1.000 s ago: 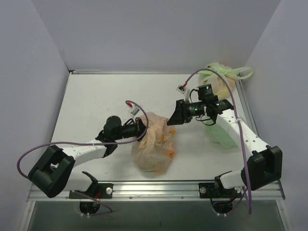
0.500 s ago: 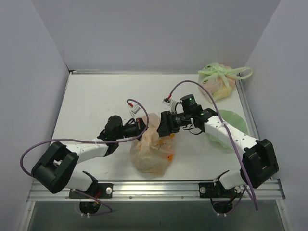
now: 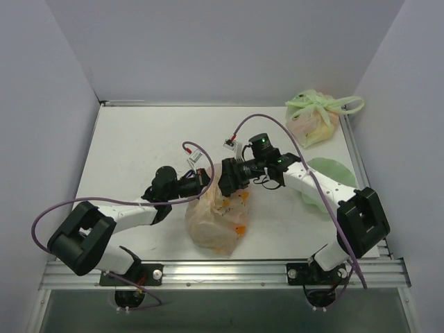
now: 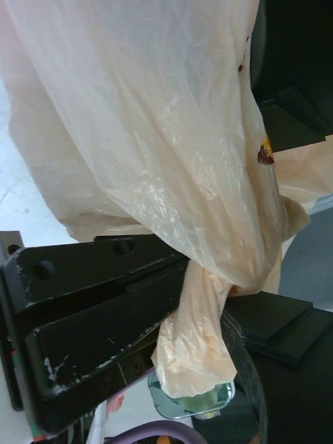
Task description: Place the fake fruits into the plastic bag and tie a complex knot
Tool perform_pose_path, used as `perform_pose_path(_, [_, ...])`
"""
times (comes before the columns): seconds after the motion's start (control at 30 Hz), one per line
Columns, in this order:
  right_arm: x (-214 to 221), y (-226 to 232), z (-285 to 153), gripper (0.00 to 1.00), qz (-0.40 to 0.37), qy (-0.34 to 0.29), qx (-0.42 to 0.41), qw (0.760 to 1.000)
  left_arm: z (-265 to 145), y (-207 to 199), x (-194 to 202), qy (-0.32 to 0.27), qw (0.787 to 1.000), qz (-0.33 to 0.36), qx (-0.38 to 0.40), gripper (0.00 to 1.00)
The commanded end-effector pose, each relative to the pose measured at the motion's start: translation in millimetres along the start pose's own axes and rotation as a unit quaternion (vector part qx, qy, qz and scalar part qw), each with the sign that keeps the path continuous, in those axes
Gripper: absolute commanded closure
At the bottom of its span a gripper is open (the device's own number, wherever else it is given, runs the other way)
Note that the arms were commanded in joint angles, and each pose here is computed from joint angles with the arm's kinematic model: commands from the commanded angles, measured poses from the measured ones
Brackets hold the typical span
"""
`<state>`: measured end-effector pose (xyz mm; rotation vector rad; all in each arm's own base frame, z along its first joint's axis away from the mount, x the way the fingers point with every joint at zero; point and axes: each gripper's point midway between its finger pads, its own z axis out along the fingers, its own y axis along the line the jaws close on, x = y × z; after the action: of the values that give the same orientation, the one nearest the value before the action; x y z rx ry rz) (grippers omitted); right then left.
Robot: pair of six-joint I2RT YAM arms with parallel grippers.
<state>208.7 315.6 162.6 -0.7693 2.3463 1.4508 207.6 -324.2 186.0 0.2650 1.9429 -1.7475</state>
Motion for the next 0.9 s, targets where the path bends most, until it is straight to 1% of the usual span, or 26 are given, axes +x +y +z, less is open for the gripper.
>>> perform_pose_path(0.0, [-51,5,8,0.30,-0.055,-0.064,-0.005,0.996,2,-62,-12,0.003,0.992,0.058,0.109,1.00])
perform_pose_path(0.07, [-65,9,4,0.30,-0.060,-0.078,-0.008,0.995,-2,-64,-6,0.010,0.991,0.062,0.121,1.00])
perform_pose_path(0.13, [-69,14,4,0.30,-0.062,-0.081,-0.015,0.995,-3,-63,-2,0.014,0.990,0.066,0.124,1.00])
perform_pose_path(0.23, [-62,22,5,0.30,-0.055,-0.075,-0.033,0.995,-2,-63,-4,0.012,0.988,0.083,0.129,1.00])
perform_pose_path(0.3, [-48,20,2,0.31,-0.048,-0.063,-0.032,0.996,-2,-62,-7,0.011,0.987,0.096,0.129,1.00])
perform_pose_path(0.33, [-41,17,-1,0.31,-0.058,-0.054,-0.032,0.996,-2,-60,-7,0.011,0.987,0.097,0.128,1.00])
perform_pose_path(0.4, [-31,6,-17,0.30,-0.041,-0.042,-0.019,0.998,-2,-56,-7,0.010,0.987,0.100,0.123,1.00])
perform_pose_path(0.43, [-28,3,-24,0.30,-0.056,-0.036,-0.015,0.998,-2,-54,-6,0.012,0.988,0.098,0.120,1.00])
perform_pose_path(0.47, [-25,8,-33,0.29,-0.062,-0.031,-0.025,0.997,-2,-53,-6,0.013,0.988,0.101,0.120,1.00])
perform_pose_path(0.5, [-22,6,-46,0.26,-0.048,-0.021,-0.013,0.999,-3,-51,-4,0.014,0.988,0.100,0.118,1.00])
perform_pose_path(0.53, [-20,6,-53,0.25,-0.052,-0.017,-0.008,0.998,-3,-51,-3,0.016,0.988,0.099,0.118,1.00])
perform_pose_path(0.57, [-19,6,-60,0.25,-0.077,-0.013,-0.004,0.997,-2,-49,-3,0.016,0.988,0.100,0.117,1.00])
perform_pose_path(0.6, [-14,7,-71,0.25,-0.063,-0.008,0.000,0.998,-2,-49,-3,0.017,0.988,0.100,0.118,1.00])
perform_pose_path(0.67, [-12,9,-81,0.26,-0.065,-0.015,0.007,0.998,-2,-48,-3,0.017,0.988,0.099,0.116,1.00])
perform_pose_path(0.73, [-10,7,-87,0.32,-0.055,-0.020,0.008,0.998,0,-50,-3,0.020,0.988,0.100,0.120,1.00])
perform_pose_path(0.87, [-1,2,-88,0.37,-0.045,-0.016,0.019,0.999,2,-49,-3,0.023,0.987,0.100,0.121,1.00])
